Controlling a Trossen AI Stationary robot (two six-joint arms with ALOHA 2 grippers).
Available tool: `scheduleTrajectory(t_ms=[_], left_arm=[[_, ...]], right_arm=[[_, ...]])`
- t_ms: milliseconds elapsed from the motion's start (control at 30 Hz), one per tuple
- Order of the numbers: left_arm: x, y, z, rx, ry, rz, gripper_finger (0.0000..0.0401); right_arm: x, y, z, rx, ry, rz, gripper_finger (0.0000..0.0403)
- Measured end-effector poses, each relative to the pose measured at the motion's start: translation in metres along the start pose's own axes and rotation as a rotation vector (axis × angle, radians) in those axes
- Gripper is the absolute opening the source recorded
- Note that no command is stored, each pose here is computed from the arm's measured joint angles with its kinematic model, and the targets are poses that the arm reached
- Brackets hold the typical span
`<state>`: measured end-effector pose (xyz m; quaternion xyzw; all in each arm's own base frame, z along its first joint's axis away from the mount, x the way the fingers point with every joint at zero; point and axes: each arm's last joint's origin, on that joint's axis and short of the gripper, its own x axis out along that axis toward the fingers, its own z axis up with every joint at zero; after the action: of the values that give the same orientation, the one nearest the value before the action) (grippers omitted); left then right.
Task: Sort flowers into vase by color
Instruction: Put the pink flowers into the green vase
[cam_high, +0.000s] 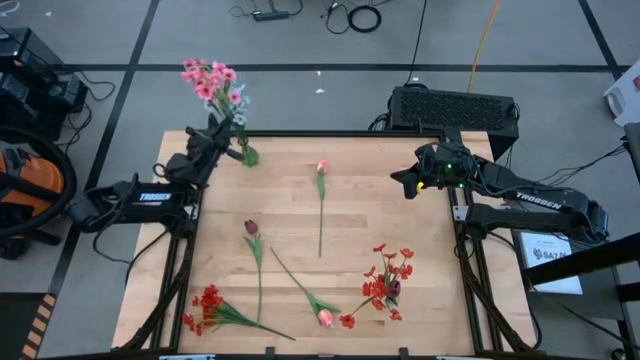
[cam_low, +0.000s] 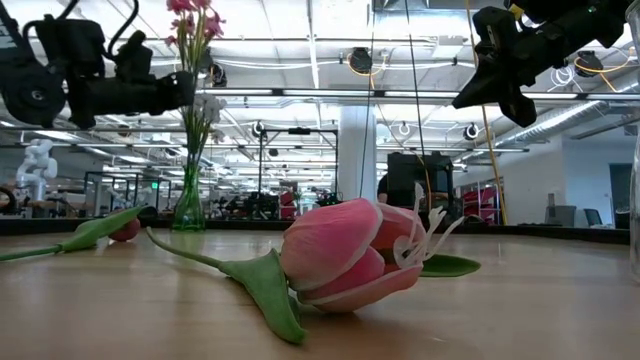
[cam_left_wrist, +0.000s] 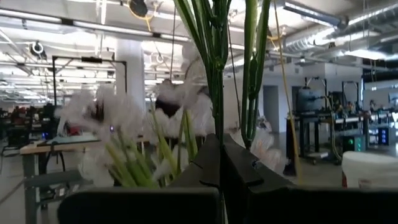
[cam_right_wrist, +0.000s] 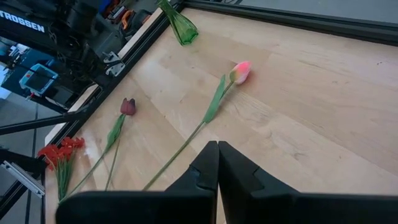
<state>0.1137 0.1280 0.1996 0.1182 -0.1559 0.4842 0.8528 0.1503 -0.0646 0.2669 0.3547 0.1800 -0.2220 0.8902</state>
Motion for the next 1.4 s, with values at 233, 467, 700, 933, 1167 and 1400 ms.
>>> scheduleTrajectory(t_ms=[233, 467, 700, 933, 1167, 1400], left_arm=[[0.002, -0.002, -0.012, 0.014, 0.067, -0.009, 0.0000], [0.002, -0.004, -0.023, 0.005, 0.123, -0.016, 0.0000], [0.003, -0.005, -0.031, 0.007, 0.167, -0.027, 0.0000], [0.002, -0.006, -0.040, 0.015, 0.213, -0.033, 0.0000], [0.002, -0.007, -0.044, 0.020, 0.238, -0.036, 0.0000], [0.002, -0.007, -0.044, 0.019, 0.239, -0.040, 0.0007]], right_arm=[[0.000, 0.000, 0.000, 0.001, 0.000, 0.000, 0.0000], [0.000, 0.000, 0.000, 0.017, 0.000, 0.000, 0.0000], [0.000, 0.000, 0.000, 0.019, 0.001, 0.000, 0.0000], [0.000, 0.000, 0.000, 0.038, 0.001, 0.000, 0.0000], [0.000, 0.000, 0.000, 0.038, 0.001, 0.000, 0.0000], [0.000, 0.000, 0.000, 0.037, -0.001, -0.002, 0.0000]])
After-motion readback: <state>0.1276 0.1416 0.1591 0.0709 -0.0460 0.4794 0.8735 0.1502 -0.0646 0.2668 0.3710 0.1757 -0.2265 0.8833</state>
